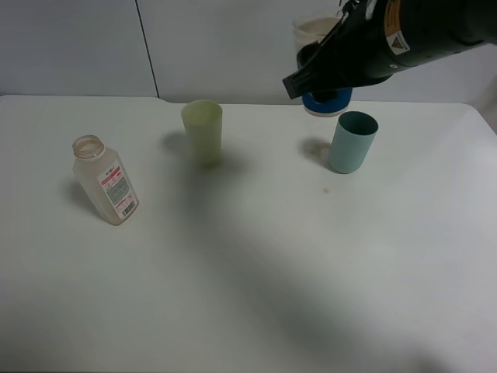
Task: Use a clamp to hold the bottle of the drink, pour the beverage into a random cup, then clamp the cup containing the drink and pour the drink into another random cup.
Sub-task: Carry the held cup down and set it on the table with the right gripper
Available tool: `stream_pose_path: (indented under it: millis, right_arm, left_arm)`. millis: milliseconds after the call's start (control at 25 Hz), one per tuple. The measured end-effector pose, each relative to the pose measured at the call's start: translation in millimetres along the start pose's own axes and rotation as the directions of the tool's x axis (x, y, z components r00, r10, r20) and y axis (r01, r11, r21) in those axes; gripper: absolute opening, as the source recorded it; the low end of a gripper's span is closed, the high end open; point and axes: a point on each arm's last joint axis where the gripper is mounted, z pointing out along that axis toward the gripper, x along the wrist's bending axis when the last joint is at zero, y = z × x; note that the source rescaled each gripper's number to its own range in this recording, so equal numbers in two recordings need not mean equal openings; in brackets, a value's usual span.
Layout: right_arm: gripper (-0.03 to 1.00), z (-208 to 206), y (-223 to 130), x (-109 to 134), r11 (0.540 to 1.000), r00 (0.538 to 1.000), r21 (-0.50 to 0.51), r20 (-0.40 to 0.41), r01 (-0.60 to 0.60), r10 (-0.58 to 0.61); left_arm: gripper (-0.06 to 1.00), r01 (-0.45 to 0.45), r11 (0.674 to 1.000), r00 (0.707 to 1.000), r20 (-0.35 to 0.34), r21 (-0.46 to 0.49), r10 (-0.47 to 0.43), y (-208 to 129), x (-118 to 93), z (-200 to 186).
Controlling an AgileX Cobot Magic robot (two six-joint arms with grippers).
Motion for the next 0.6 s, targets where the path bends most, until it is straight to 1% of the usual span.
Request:
stream_pose_path:
  millis: [40,80,160,280,320,360,400,440,520,560,600]
  right_arm:
    - [0.03,-4,3,4,0.999,0.999,-0.03,-0.051,-0.017,0.016]
    - [0.03,-4,3,4,0.999,0.999,-0.03,-0.051,-0.017,0.016]
    - [0.03,-4,2,10,0.999,0.994,-0.049,-0.11,-0.009,0.004]
    - [0.03,3,-13,20,0.997,0.98,-0.057,-0.187,0.06,-0.07]
    - [0.03,11,-29,25,0.994,0.964,-0.088,-0.248,0.072,-0.091]
    - [0.03,15,-37,25,0.992,0.959,-0.107,-0.27,0.061,-0.088]
    - [0.03,19,-45,25,0.992,0.954,-0.121,-0.288,0.048,-0.081]
    - [0.03,19,-45,25,0.992,0.954,-0.121,-0.288,0.048,-0.081]
    - [0.03,27,-62,25,0.989,0.946,-0.146,-0.317,0.023,-0.069]
    - [0.03,35,-78,23,0.988,0.942,-0.152,-0.331,-0.003,-0.048]
    - [0.03,40,-88,22,0.99,0.941,-0.144,-0.336,-0.01,-0.039]
  left_arm:
    - [1.0,0.0,1.0,1.0,0.0,0.0,0.0,0,0,0]
    - [1.0,0.0,1.0,1.0,0.0,0.0,0.0,0,0,0]
    - [1.0,0.0,1.0,1.0,0.0,0.0,0.0,0,0,0]
    - [1.0,0.0,1.0,1.0,0.0,0.0,0.0,0,0,0]
    - [1.0,0.0,1.0,1.0,0.0,0.0,0.0,0,0,0]
    - [1.0,0.0,1.0,1.0,0.0,0.0,0.0,0,0,0]
    - [1.0,0.0,1.0,1.0,0.0,0.0,0.0,0,0,0]
    - [1.0,0.0,1.0,1.0,0.0,0.0,0.0,0,0,0]
    - [1.0,0.0,1.0,1.0,0.0,0.0,0.0,0,0,0]
    - [1.0,0.0,1.0,1.0,0.0,0.0,0.0,0,0,0]
    - [1.0,0.0,1.0,1.0,0.0,0.0,0.0,0,0,0]
